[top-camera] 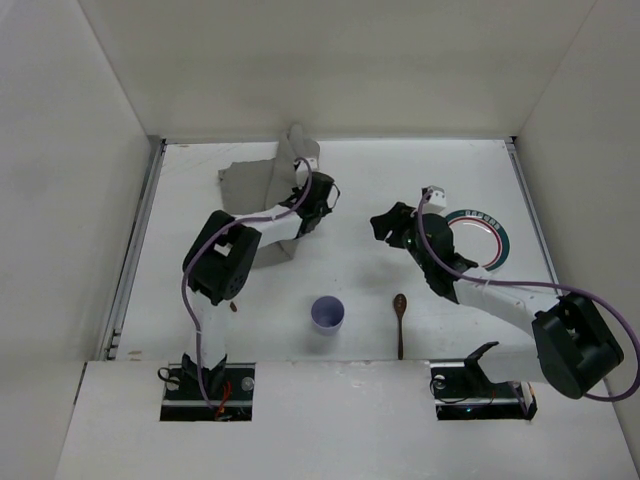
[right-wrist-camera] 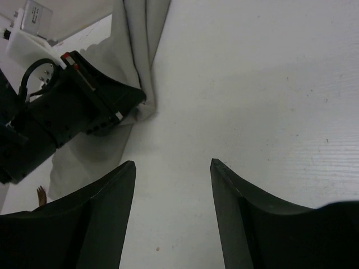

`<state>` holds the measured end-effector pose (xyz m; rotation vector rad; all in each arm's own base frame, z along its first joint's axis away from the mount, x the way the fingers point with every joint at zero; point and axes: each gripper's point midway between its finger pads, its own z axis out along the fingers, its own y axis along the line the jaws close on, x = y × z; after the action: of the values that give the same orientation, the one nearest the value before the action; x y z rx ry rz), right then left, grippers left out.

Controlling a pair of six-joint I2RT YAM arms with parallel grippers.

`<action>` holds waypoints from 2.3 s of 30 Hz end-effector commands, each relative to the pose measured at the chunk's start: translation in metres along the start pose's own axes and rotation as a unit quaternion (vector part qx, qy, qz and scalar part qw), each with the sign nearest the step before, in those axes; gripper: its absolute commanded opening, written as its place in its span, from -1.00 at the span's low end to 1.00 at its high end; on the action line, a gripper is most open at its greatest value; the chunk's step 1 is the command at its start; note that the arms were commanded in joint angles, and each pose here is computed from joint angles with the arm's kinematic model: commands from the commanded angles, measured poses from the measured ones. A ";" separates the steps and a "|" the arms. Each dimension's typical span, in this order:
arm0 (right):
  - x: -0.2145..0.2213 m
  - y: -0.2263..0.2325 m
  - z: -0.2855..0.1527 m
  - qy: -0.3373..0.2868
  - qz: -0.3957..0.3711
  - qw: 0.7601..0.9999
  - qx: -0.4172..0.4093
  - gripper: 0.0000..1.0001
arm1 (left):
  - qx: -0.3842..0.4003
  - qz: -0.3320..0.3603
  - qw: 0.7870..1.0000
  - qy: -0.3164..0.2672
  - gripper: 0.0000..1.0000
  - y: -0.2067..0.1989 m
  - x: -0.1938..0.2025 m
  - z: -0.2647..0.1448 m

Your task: Set the dinner table for one person

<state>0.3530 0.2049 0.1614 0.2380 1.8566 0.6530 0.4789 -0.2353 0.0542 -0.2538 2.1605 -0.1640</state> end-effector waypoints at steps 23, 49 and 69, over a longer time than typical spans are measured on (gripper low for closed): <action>0.053 0.017 0.076 0.077 0.097 0.992 0.006 0.53 | 0.011 -0.180 0.979 -0.097 0.24 0.104 0.006 -0.174; 0.099 0.035 0.137 0.124 0.266 0.956 0.022 -0.07 | -0.097 -0.206 0.974 0.001 -0.03 0.178 0.086 -0.147; -0.011 0.012 0.048 0.006 0.166 0.986 0.000 -0.77 | -0.101 -0.226 0.967 -0.050 -0.95 0.188 0.046 -0.122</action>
<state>0.3963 0.2640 0.1515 0.5546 1.9203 0.9785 0.3086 -0.0650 0.0251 -0.8482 2.0657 -0.1640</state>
